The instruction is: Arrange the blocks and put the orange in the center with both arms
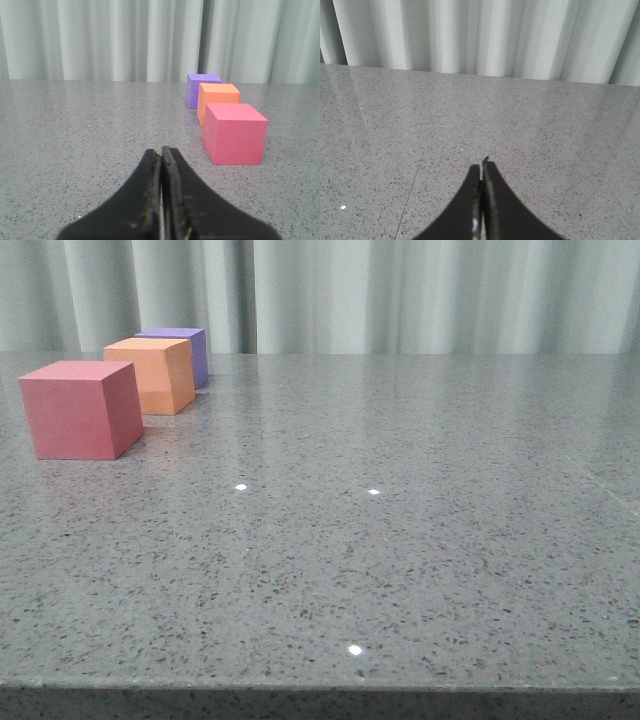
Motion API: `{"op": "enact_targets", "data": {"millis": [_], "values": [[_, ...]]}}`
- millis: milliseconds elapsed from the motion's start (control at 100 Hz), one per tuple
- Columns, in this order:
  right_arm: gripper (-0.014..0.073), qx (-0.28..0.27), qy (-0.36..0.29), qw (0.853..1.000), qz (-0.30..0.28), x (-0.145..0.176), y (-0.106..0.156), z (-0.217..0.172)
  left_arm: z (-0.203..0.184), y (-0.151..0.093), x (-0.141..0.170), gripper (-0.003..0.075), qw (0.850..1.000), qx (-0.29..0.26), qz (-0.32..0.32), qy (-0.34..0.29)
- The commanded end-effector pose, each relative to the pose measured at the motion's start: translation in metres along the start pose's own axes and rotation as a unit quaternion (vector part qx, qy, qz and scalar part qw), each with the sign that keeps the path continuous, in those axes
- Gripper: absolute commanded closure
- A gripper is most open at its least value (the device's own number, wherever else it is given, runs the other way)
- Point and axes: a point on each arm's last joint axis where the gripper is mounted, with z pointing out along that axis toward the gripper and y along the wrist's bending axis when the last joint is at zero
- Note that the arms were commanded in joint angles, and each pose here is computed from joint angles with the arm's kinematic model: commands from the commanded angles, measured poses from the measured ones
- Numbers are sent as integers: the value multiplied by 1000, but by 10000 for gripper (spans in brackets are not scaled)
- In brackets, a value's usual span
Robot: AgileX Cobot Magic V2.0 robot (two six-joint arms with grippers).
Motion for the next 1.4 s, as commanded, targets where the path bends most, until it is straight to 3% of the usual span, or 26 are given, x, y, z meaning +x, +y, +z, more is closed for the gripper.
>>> {"op": "enact_targets", "data": {"millis": [0,330,530,770,1130,1390], "values": [[663,-7,-56,998,6,-15,0,-7,-1,-1,6,741,999,9,-5,-33],[663,-37,-131,991,-7,9,5,-26,-1,-1,6,741,999,9,-5,-33],[663,-13,-196,980,11,41,3,-35,-1,-1,6,741,999,9,-5,-33],[663,2,-224,974,27,82,3,-47,-1,-1,6,741,999,9,-5,-33],[663,0,-170,984,50,126,4,-29,-1,-1,6,741,999,9,-5,-33],[663,0,-194,980,50,123,4,-30,-1,-1,6,741,999,9,-5,-33]]}}
